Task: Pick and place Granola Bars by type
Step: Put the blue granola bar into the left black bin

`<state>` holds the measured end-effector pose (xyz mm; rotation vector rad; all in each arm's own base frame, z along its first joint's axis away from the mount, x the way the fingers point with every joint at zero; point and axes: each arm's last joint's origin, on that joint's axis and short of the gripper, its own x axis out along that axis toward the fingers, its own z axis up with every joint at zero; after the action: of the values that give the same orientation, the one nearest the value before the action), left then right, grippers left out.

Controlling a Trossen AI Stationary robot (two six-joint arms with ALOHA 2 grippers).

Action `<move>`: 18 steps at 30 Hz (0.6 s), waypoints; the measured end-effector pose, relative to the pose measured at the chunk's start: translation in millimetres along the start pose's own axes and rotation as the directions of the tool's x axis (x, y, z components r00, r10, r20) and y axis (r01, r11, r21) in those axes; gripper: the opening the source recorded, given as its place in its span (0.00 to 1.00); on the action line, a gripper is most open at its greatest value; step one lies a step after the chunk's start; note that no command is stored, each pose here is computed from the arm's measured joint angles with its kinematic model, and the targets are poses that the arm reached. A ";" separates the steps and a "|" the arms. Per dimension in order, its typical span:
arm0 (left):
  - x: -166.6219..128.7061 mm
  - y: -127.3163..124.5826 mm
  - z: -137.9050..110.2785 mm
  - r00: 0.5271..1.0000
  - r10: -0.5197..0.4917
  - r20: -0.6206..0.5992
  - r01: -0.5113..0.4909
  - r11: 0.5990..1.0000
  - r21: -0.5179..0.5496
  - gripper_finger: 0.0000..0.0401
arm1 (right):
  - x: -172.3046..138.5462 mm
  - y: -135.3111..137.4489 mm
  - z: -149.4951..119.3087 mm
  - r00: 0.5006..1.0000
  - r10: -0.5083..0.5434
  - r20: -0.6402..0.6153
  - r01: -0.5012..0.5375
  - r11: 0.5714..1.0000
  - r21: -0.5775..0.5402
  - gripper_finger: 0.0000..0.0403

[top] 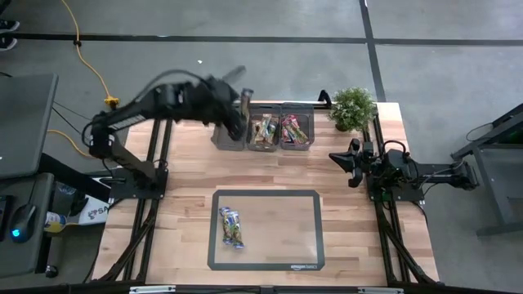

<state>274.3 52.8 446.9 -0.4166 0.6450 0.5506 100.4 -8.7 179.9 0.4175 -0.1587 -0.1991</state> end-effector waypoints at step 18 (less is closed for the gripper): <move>37.2 160.8 17.6 0.933 -0.361 -0.005 0.345 0.895 -0.281 0.14 | 0.0 0.0 0.1 1.000 0.001 0.001 -0.001 1.000 0.000 0.00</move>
<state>211.0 200.2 404.1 -0.7987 0.5303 0.2792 100.3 -8.7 180.0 0.4172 -0.1595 -0.1986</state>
